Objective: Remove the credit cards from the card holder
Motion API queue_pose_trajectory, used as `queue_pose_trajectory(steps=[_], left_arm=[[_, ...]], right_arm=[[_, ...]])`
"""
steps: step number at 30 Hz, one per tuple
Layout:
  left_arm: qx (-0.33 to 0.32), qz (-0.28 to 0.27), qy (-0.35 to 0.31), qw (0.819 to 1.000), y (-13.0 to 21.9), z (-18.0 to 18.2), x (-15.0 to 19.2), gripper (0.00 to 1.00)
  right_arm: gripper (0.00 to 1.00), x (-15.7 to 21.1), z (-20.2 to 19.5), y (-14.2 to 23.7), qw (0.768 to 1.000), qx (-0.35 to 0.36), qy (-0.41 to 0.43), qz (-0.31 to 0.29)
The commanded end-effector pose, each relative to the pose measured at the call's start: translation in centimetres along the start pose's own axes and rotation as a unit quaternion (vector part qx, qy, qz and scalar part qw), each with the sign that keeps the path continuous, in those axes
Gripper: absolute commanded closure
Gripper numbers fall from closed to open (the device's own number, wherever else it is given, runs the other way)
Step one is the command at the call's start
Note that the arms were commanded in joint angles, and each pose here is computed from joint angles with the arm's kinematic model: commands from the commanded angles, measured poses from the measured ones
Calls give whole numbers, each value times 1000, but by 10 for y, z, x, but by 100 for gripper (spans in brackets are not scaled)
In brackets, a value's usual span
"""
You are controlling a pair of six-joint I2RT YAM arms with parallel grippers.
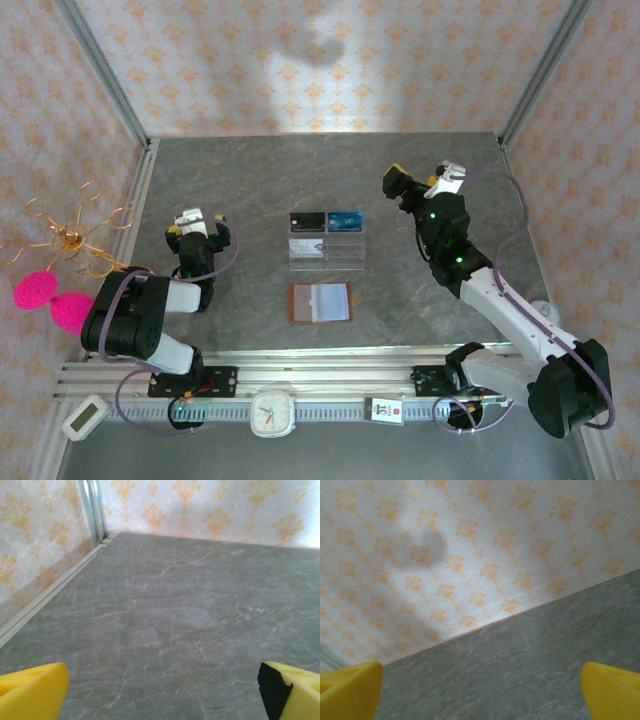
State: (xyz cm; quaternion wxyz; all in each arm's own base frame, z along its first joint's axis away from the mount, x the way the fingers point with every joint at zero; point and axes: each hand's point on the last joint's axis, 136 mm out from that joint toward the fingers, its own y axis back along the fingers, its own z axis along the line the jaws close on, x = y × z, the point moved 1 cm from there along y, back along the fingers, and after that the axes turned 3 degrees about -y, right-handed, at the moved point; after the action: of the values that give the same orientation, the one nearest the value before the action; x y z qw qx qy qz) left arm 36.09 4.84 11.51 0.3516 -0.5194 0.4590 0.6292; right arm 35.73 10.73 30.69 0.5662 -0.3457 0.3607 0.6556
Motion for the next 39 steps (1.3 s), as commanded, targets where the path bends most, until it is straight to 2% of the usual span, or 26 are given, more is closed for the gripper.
queue_pose_trajectory(steps=[1,3,5,8,12,17,24,27,30,32,33,35,37,39], left_arm=[[39,-96,32,994,17,-2,-25,0],[-19,-60,54,997,11,15,-16,0],[-36,-88,55,994,17,20,-21,1],[-42,-72,56,995,14,21,-18,1],[-27,-73,47,996,13,15,-19,1],[-26,-77,48,996,14,15,-20,1],[-26,-77,47,996,14,15,-20,1],[-26,-78,47,996,14,15,-20,1],[-26,-78,47,996,14,15,-20,1],[-26,-78,47,996,14,15,-20,1],[-26,-78,46,996,14,15,-20,1],[-26,-77,46,996,14,15,-20,1],[-27,-77,47,996,14,15,-20,1],[-27,-78,47,996,14,15,-20,1]], right_arm=[[0,-6,-30,8,996,69,41,-40],[0,-8,-44,13,992,99,57,-60],[0,-10,-57,18,986,133,72,-75],[0,-13,-77,26,970,183,118,-110],[0,-8,-131,31,953,250,112,-127],[0,21,-181,27,960,241,84,-115],[0,62,-207,20,957,243,124,-94],[0,70,-207,17,961,224,131,-99],[0,80,-208,-2,967,206,137,-56],[0,90,-210,-2,975,174,134,-39],[0,85,-207,1,975,165,135,-59],[0,89,-209,-4,975,172,134,-35],[0,86,-207,-1,976,166,134,-53],[0,88,-209,-2,975,171,135,-40]])
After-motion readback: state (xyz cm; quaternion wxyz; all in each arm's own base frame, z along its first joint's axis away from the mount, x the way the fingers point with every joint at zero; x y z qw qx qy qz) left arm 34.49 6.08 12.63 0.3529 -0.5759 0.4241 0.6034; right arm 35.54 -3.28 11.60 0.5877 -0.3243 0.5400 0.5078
